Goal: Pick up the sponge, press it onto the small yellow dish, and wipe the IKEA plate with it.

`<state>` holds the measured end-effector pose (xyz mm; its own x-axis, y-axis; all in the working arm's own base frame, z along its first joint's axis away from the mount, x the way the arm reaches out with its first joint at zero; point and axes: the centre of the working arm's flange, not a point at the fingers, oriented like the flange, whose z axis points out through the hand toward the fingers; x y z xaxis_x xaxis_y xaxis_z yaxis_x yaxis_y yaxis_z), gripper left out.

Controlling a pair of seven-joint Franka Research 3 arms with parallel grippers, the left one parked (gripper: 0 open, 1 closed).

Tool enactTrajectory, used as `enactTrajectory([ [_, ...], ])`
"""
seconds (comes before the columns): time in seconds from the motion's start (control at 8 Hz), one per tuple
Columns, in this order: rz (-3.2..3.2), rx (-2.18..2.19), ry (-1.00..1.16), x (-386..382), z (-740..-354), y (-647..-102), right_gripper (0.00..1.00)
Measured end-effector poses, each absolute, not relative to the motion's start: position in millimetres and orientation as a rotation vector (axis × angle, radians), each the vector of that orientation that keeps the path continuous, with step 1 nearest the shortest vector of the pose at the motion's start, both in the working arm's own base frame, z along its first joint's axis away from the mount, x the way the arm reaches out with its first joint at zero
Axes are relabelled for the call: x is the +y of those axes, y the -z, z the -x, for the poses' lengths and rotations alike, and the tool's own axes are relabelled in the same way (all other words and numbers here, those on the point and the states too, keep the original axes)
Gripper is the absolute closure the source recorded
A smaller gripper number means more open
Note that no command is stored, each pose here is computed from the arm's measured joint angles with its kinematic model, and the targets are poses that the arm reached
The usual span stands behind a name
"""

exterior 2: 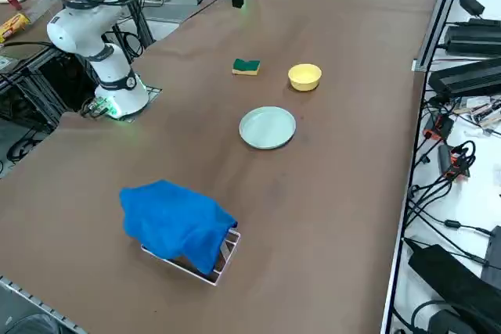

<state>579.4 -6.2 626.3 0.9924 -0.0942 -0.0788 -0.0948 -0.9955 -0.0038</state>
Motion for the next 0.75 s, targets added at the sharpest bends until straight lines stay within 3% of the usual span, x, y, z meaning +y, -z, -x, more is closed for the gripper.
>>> enactTrajectory([
  [0.75,3.128,0.146,-0.125,-5.5,-579.4,-626.0,0.0],
])
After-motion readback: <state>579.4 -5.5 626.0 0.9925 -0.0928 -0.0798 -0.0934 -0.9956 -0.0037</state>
